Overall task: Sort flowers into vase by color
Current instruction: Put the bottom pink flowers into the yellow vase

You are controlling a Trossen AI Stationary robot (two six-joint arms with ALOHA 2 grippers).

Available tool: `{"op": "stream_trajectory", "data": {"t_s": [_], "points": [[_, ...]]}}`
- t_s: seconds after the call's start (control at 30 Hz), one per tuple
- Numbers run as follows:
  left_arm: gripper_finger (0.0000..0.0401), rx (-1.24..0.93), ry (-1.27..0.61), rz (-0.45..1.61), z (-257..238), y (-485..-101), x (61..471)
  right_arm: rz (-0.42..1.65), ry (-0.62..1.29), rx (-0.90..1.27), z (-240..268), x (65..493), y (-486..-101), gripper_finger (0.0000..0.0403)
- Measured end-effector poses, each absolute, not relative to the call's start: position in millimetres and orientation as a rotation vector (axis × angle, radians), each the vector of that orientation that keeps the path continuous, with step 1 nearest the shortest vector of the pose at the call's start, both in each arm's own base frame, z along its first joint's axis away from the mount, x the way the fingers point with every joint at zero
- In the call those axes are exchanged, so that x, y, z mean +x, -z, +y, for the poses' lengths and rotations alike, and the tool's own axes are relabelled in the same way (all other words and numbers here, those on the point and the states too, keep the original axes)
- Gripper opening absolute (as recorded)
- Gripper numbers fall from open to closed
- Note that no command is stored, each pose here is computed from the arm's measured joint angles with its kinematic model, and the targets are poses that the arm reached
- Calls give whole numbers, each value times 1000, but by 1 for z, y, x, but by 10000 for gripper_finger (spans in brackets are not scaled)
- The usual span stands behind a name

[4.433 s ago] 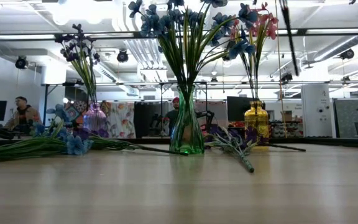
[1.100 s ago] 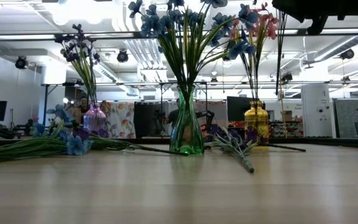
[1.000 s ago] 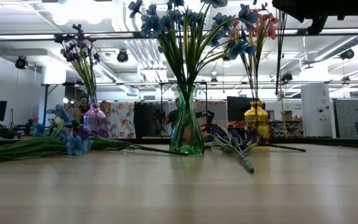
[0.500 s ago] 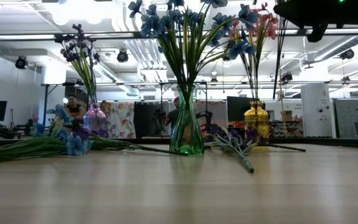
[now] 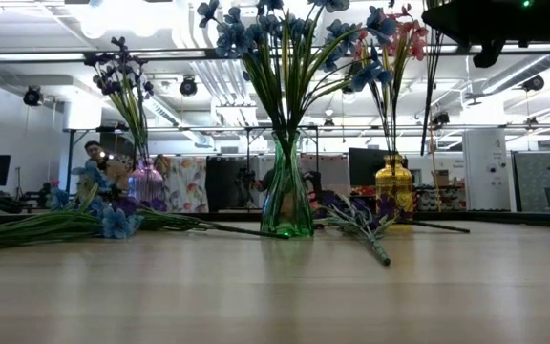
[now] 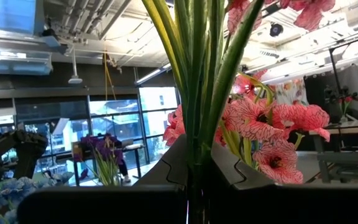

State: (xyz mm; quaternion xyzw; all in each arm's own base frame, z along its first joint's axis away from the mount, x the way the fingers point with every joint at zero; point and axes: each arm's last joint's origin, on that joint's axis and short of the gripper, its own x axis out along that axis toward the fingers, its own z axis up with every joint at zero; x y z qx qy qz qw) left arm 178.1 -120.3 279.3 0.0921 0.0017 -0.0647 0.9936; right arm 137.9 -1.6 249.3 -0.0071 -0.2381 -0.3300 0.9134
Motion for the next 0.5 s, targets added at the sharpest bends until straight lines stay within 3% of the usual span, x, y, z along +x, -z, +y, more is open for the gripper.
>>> {"op": "stream_trajectory", "data": {"t_s": [0.5], "points": [[0,173,129,4,-120,-279,178,-489,680,-16,-2,138,-249,18]]}}
